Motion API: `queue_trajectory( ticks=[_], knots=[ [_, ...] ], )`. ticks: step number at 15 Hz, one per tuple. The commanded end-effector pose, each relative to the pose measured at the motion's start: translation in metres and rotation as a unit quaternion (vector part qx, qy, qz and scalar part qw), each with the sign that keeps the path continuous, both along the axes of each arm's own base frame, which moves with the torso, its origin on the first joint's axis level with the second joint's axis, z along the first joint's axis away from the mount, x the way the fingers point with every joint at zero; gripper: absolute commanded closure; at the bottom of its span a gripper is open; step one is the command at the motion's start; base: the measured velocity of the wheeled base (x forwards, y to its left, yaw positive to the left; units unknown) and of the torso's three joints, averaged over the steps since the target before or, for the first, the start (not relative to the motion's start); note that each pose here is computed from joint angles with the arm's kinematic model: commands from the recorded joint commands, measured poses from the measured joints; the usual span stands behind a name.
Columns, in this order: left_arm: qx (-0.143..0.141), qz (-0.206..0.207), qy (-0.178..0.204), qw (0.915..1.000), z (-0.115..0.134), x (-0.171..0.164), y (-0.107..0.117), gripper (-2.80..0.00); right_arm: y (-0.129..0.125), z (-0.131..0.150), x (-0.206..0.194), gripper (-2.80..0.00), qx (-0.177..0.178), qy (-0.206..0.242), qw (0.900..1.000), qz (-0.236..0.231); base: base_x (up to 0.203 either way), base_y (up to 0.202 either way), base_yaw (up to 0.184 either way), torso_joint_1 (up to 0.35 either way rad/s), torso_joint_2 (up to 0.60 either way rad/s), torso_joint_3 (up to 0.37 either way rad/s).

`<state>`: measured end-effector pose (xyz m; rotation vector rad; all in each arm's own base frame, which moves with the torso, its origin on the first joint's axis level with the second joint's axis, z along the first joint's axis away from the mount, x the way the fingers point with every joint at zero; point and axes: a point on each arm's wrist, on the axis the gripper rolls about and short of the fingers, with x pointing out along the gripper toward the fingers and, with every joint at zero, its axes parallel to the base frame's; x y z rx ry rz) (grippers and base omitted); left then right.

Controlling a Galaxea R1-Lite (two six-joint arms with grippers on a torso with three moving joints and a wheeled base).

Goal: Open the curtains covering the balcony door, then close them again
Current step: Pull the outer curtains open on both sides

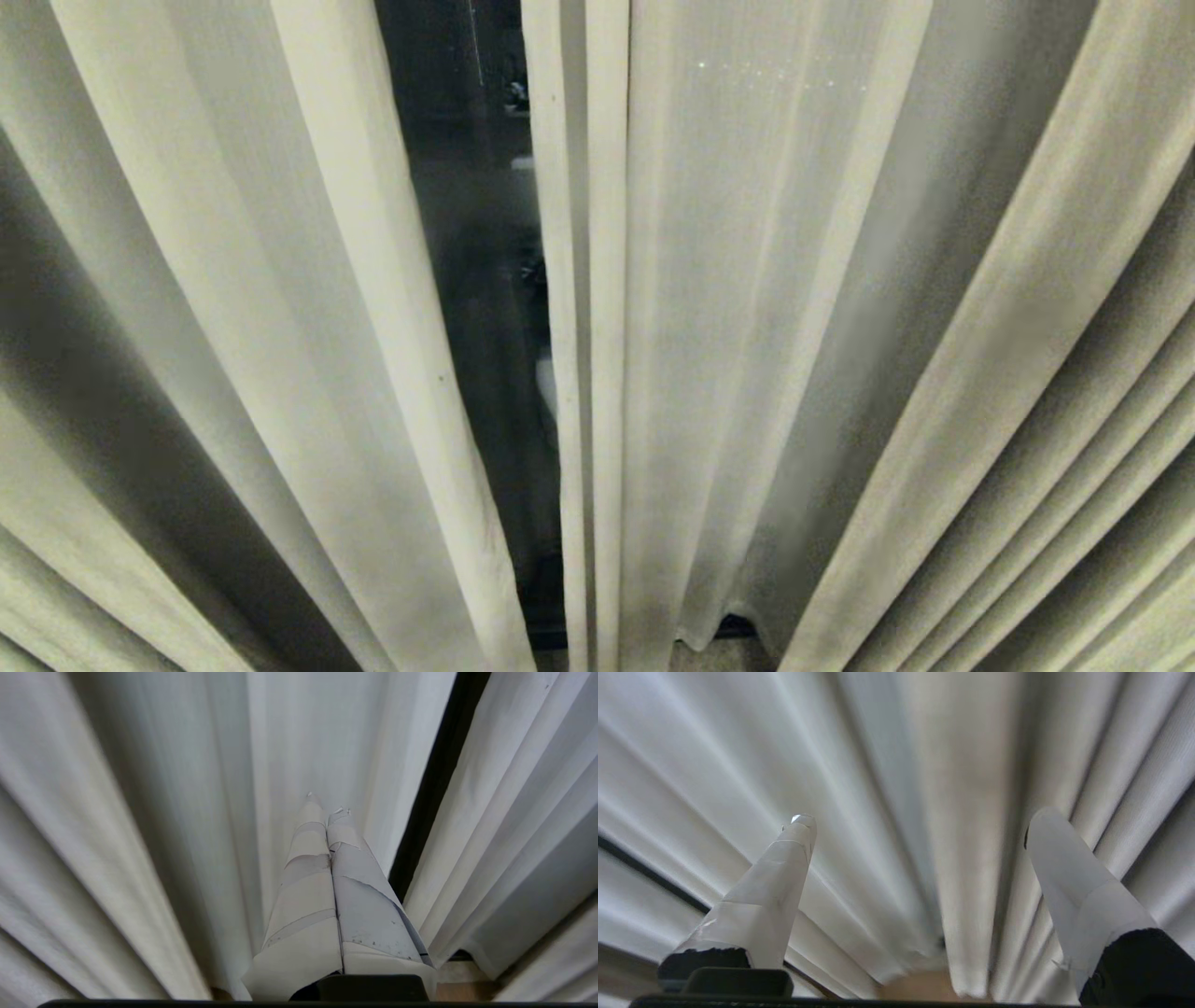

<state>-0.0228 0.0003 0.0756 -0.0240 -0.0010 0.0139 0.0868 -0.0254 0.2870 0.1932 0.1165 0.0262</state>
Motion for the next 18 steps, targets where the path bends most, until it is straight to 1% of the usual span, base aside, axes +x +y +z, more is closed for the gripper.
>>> queue_trajectory(
  ticks=[1, 4, 6, 9, 13, 16, 17, 18],
  knots=[
    [0.000, 0.000, 0.000, 1.0000, 0.000, 0.000, 0.000, 0.00, 0.013, -0.023, -0.032, -2.80, -0.035, -0.013, 0.999, -0.008, 0.000, 0.000, 0.000, 0.000, 0.00, 0.000],
    [0.000, 0.001, 0.000, 1.0000, 0.000, 0.000, 0.000, 0.00, 0.019, -0.057, -0.051, -2.80, -0.063, 0.014, 0.997, -0.042, 0.000, 0.000, 0.000, 0.000, 0.00, 0.000],
    [0.000, 0.000, 0.000, 1.0000, 0.000, 0.000, 0.000, 0.00, 0.022, -0.080, -0.060, -2.80, -0.068, 0.034, 0.996, -0.049, 0.000, 0.000, 0.000, 0.000, 0.00, 0.000],
    [0.000, 0.000, 0.000, 1.0000, 0.000, 0.000, 0.000, 0.00, 0.028, -0.115, -0.076, -2.80, -0.082, 0.038, 0.995, -0.035, 0.000, 0.000, 0.000, 0.000, 0.00, 0.000],
    [0.000, 0.001, 0.000, 1.0000, 0.000, 0.000, 0.000, 0.00, 0.032, -0.149, -0.089, -2.80, -0.097, 0.037, 0.995, -0.007, 0.000, 0.000, 0.000, 0.000, 0.00, 0.000],
    [0.000, 0.001, 0.000, 1.0000, 0.000, 0.000, 0.000, 0.00, 0.031, -0.176, -0.089, -2.80, -0.128, 0.037, 0.991, 0.005, 0.000, 0.000, 0.000, 0.000, 0.00, 0.000],
    [0.000, 0.001, 0.000, 1.0000, 0.000, 0.000, 0.000, 0.00, 0.031, -0.186, -0.087, -2.80, -0.139, 0.030, 0.990, 0.005, 0.000, 0.000, 0.000, 0.000, 0.00, 0.000],
    [0.000, 0.001, 0.000, 1.0000, 0.000, 0.000, 0.000, 0.00, 0.030, -0.191, -0.084, -2.80, -0.151, 0.009, 0.988, 0.004, 0.000, 0.000, 0.000, 0.000, 0.00, 0.000]
  ],
)
